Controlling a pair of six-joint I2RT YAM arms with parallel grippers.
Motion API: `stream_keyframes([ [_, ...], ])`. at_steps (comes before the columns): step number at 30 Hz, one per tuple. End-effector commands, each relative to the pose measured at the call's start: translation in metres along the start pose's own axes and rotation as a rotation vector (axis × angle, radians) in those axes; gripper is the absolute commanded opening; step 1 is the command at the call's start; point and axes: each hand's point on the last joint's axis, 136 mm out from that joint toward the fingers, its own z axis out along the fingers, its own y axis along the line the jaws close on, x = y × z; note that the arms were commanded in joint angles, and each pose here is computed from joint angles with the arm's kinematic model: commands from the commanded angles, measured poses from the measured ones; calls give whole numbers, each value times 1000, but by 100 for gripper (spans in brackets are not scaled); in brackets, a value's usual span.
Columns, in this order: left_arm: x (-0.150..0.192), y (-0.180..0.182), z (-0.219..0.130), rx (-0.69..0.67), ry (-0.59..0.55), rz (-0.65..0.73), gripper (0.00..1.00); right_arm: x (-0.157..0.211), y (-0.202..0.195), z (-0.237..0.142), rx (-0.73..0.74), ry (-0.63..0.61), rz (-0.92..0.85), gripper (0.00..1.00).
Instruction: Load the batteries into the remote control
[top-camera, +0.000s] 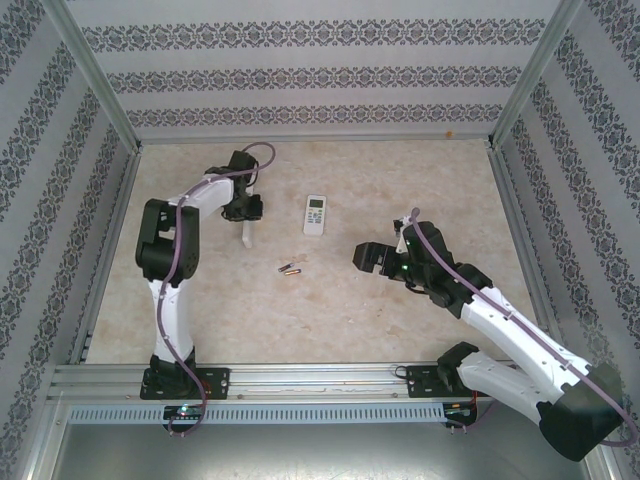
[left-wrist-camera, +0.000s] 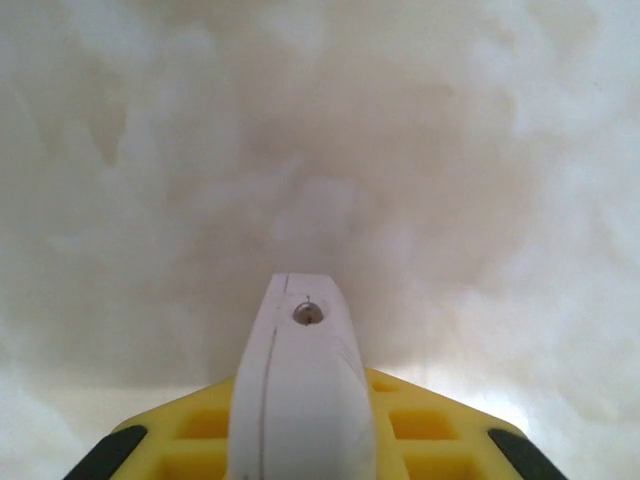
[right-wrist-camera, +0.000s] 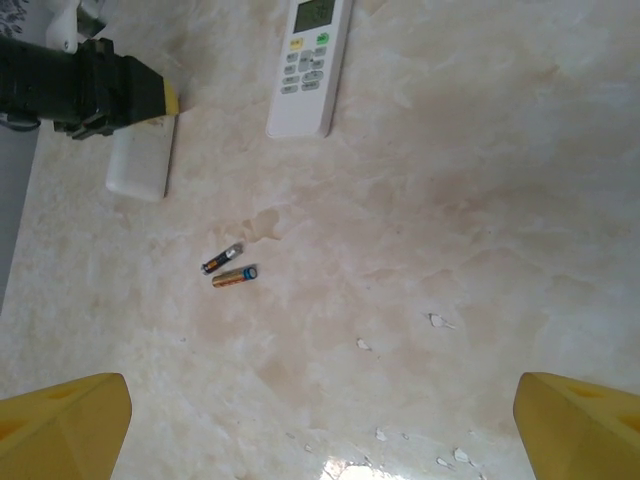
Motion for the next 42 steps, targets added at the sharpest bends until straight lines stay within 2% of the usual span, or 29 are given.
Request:
stream_keyframes([
  [1, -20, -47, -63, 276, -132, -58, 17, -17, 31, -3, -56, -41, -55, 98],
  [4, -26, -83, -116, 532, -238, -138, 17, -25, 64, 2, -133, -48, -97, 98],
  [7, -33, -109, -174, 780, -393, -232, 17, -34, 104, 11, -289, -48, -73, 98],
  [11, -30, -121, -240, 967, -608, -320, 17, -50, 156, 20, -519, -47, 15, 98],
  [15, -24, -119, -278, 1104, -759, -420, 16, -62, 199, 23, -689, -40, 80, 98],
  [21, -21, -127, -303, 1281, -773, -503, 16, -71, 243, 27, -793, -55, 112, 98],
  [24, -17, -132, -313, 1339, -787, -519, 15, -82, 246, 31, -802, -89, 172, 91],
  [26, -12, -134, -319, 1362, -804, -527, 15, -89, 246, 32, -799, -112, 202, 83],
  [31, -4, -140, -326, 1383, -827, -514, 15, -101, 240, 32, -762, -169, 229, 50],
  [35, 3, -130, -332, 1347, -900, -508, 16, -101, 223, 36, -691, -201, 246, 40],
  [38, 5, -126, -343, 1338, -939, -495, 15, -94, 202, 47, -622, -206, 259, 28],
  [42, 5, -124, -357, 1339, -961, -485, 16, -79, 167, 62, -528, -201, 304, 26],
])
